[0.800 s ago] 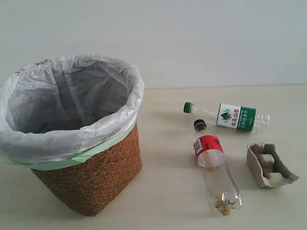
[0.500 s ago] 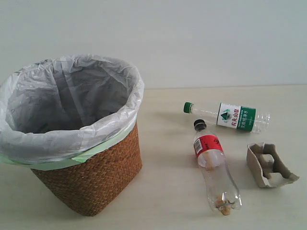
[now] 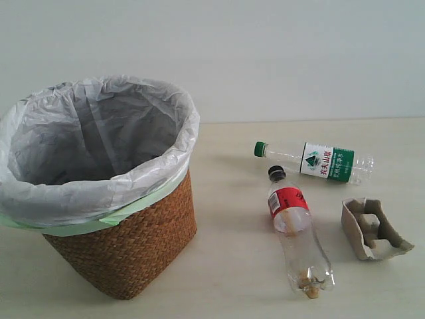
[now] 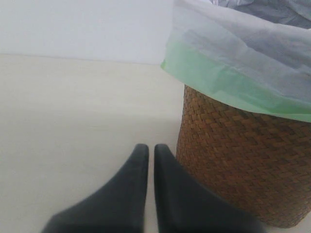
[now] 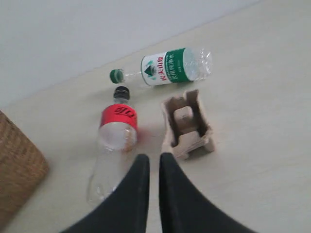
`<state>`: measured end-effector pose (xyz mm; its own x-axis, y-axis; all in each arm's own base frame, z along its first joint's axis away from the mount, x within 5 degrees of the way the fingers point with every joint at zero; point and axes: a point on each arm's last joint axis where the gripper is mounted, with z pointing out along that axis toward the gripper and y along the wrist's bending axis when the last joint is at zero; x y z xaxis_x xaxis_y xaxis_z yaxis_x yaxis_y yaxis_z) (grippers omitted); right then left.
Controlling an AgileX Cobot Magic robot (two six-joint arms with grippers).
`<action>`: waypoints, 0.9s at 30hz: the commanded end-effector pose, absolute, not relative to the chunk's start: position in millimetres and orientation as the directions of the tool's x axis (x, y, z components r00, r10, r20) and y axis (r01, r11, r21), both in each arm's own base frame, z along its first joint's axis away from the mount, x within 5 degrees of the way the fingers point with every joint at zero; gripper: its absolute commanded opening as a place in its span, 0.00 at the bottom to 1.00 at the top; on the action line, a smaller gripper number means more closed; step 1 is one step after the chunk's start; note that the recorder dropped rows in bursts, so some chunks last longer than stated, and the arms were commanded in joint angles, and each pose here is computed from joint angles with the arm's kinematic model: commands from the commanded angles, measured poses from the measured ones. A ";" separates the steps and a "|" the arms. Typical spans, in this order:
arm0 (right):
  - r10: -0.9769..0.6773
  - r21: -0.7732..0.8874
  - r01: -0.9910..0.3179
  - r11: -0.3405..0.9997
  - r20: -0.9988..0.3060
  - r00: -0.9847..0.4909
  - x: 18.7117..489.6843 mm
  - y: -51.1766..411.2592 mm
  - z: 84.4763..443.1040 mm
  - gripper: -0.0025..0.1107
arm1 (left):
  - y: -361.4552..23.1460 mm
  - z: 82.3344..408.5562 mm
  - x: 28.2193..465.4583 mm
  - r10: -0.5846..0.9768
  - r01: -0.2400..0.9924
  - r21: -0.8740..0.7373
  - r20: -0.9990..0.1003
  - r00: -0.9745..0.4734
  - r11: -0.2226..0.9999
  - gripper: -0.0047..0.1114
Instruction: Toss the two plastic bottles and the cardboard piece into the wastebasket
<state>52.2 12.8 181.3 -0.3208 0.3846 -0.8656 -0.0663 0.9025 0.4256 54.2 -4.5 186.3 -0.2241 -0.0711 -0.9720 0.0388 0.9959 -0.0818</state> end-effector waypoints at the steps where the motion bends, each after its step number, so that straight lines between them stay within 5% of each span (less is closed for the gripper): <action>1: 0.596 0.642 -0.036 0.766 -0.731 -0.332 51.5 17.1 184.1 0.06 | -4.4 185.4 54.1 -0.074 0.037 -0.084 -0.972 -0.222 0.996 0.07; 19: 0.625 0.661 -0.057 0.748 -0.731 -0.274 53.1 15.6 189.9 0.06 | -4.4 185.4 54.1 -0.074 0.037 -0.084 -0.972 -0.222 0.996 0.07; 27: 0.764 0.777 -0.113 0.620 -0.630 -0.142 55.3 11.8 205.1 0.06 | -4.4 185.4 54.1 -0.074 0.037 -0.084 -0.972 -0.222 0.996 0.07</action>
